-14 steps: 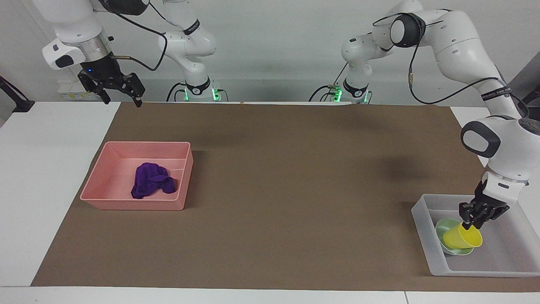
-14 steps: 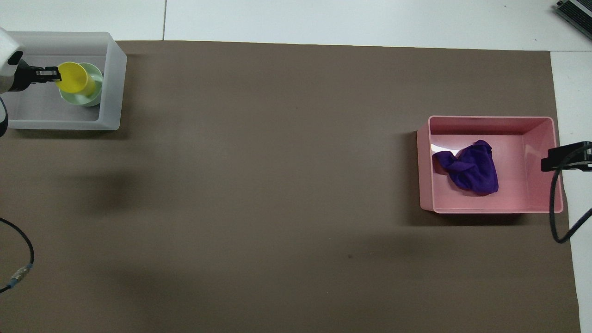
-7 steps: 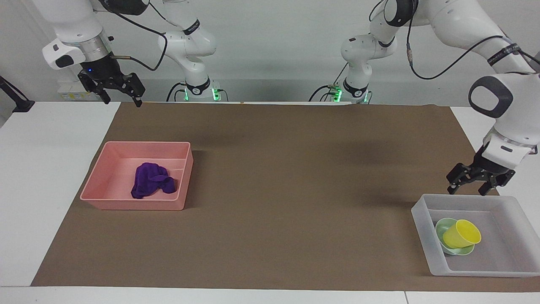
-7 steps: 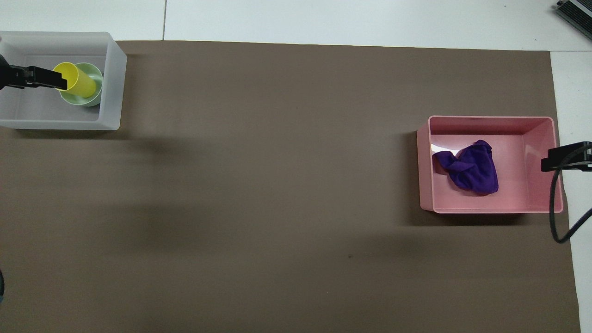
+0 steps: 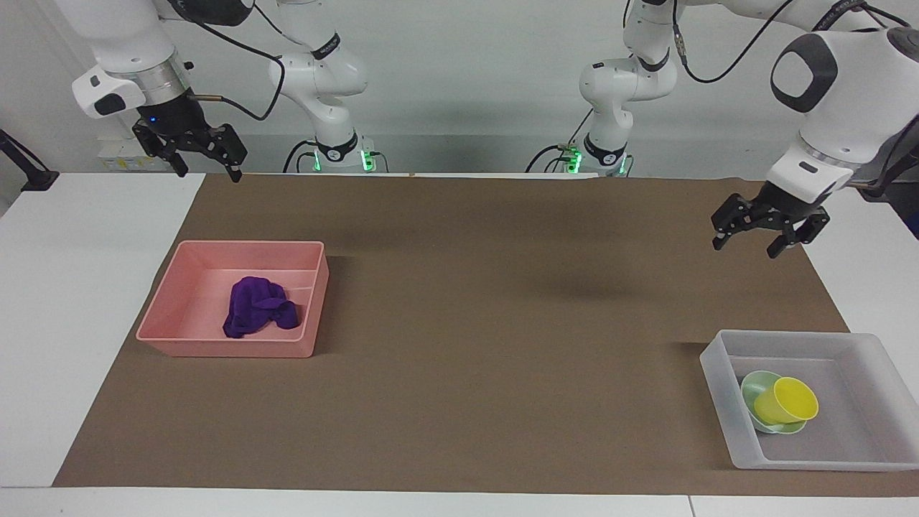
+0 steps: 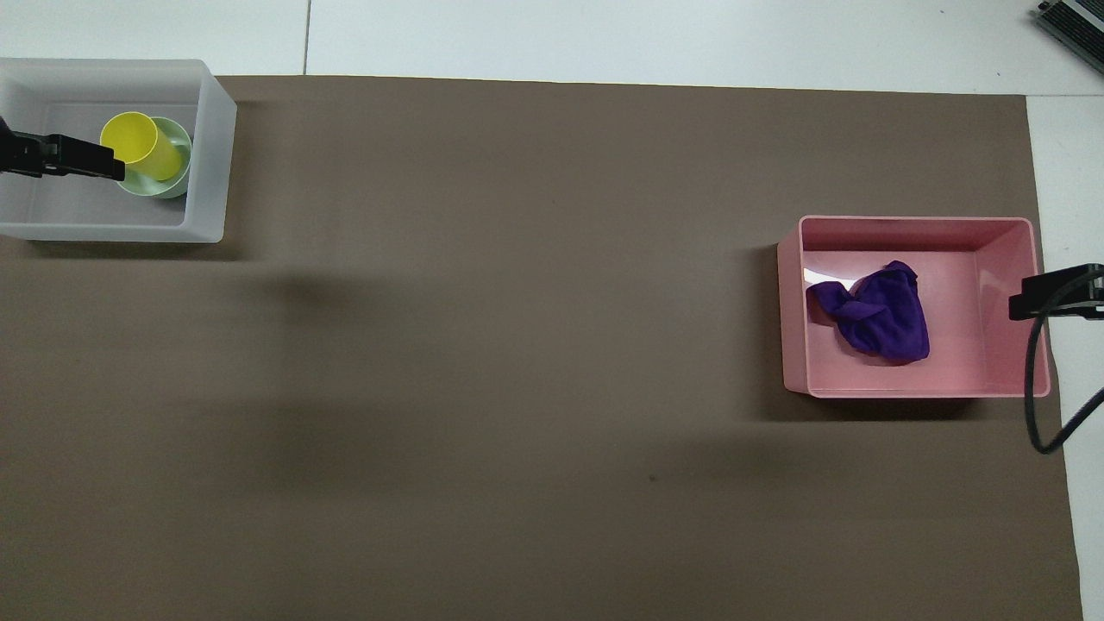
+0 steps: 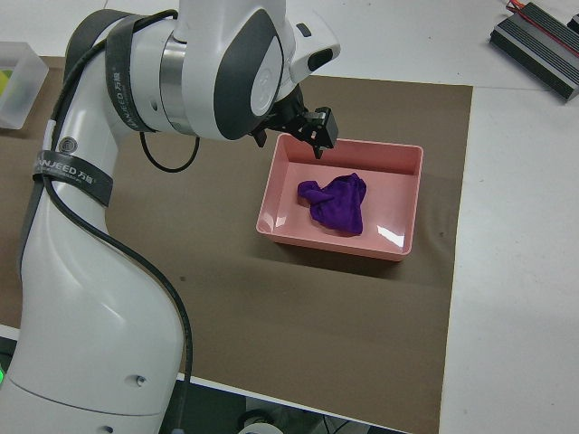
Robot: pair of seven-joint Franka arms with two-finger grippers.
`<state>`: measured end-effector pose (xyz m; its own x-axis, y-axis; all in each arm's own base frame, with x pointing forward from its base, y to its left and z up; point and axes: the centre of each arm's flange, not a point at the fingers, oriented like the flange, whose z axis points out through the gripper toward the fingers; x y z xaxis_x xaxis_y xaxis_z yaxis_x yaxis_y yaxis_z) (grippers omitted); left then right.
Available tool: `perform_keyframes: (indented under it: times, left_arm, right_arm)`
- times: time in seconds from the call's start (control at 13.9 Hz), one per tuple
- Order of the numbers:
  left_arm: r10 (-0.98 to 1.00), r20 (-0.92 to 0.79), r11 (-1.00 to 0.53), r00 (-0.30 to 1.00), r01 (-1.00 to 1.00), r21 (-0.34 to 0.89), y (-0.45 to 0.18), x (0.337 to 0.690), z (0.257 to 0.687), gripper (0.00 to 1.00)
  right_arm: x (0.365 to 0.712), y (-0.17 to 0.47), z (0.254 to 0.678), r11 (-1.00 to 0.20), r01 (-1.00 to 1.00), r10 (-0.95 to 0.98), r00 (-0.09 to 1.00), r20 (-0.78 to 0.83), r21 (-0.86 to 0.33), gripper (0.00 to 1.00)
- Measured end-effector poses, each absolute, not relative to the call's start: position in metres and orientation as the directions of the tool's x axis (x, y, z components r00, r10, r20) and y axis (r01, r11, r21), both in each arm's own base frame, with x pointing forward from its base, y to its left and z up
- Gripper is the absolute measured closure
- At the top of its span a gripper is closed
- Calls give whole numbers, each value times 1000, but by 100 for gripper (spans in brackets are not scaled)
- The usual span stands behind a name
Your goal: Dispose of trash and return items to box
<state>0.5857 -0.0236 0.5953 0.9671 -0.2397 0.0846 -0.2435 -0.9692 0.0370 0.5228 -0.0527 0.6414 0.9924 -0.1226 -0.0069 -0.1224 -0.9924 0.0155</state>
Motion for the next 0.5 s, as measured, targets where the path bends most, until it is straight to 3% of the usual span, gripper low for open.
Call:
perform_keyframes:
  times: [0.5]
  left_arm:
    - [-288, 5, -957, 958, -288, 26, -46, 553, 616, 0]
  right_arm:
    - [523, -53, 642, -992, -122, -123, 992, -7, 16, 0]
